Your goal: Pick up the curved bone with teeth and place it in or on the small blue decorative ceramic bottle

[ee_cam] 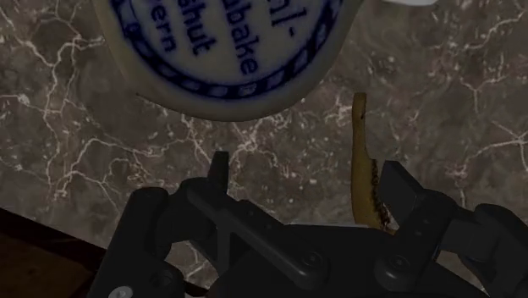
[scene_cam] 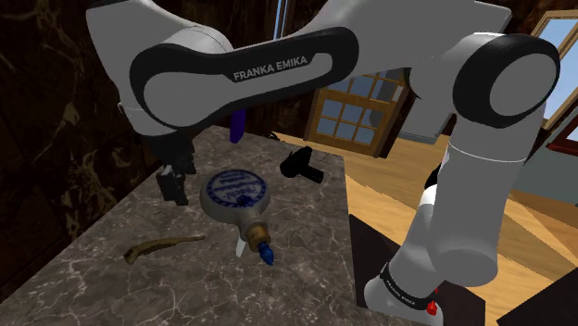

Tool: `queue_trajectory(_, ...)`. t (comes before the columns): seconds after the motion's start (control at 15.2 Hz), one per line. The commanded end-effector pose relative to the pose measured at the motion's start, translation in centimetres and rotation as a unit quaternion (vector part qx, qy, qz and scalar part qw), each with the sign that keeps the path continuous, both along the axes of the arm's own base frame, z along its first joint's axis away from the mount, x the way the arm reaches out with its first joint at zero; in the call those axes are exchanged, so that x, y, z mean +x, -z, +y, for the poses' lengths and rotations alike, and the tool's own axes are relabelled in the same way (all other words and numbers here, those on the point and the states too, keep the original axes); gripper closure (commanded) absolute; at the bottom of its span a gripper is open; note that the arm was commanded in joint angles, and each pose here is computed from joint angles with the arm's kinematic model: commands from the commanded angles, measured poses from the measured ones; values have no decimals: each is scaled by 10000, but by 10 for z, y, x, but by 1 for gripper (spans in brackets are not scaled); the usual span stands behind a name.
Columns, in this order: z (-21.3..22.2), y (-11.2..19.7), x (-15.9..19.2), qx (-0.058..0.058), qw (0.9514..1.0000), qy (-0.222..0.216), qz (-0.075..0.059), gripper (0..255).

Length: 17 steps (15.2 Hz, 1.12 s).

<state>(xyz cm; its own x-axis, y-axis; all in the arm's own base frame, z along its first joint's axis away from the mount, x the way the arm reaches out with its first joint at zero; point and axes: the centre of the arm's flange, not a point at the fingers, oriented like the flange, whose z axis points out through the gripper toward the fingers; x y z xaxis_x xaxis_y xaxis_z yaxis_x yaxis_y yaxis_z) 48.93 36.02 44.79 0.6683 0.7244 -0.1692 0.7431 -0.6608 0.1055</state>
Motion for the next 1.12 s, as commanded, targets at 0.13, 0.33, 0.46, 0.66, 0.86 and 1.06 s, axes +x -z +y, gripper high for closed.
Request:
queue_trajectory(0.13, 54, 22, -4, -73, 9981, -611, 14, 0)
queue_trajectory(0.33, 92, 39, -9, -129, 9943, -1062, 24, 0)
queue_trajectory(0.46, 107, 45, -12, -152, 9921, -1248, 28, 0)
queue_trajectory(0.66, 104, 61, -12, -152, 9921, -1248, 28, 0)
queue_trajectory(0.86, 100, 76, -11, -152, 9921, -1248, 28, 0)
queue_trajectory(1.06, 98, 84, -11, -152, 9921, -1248, 28, 0)
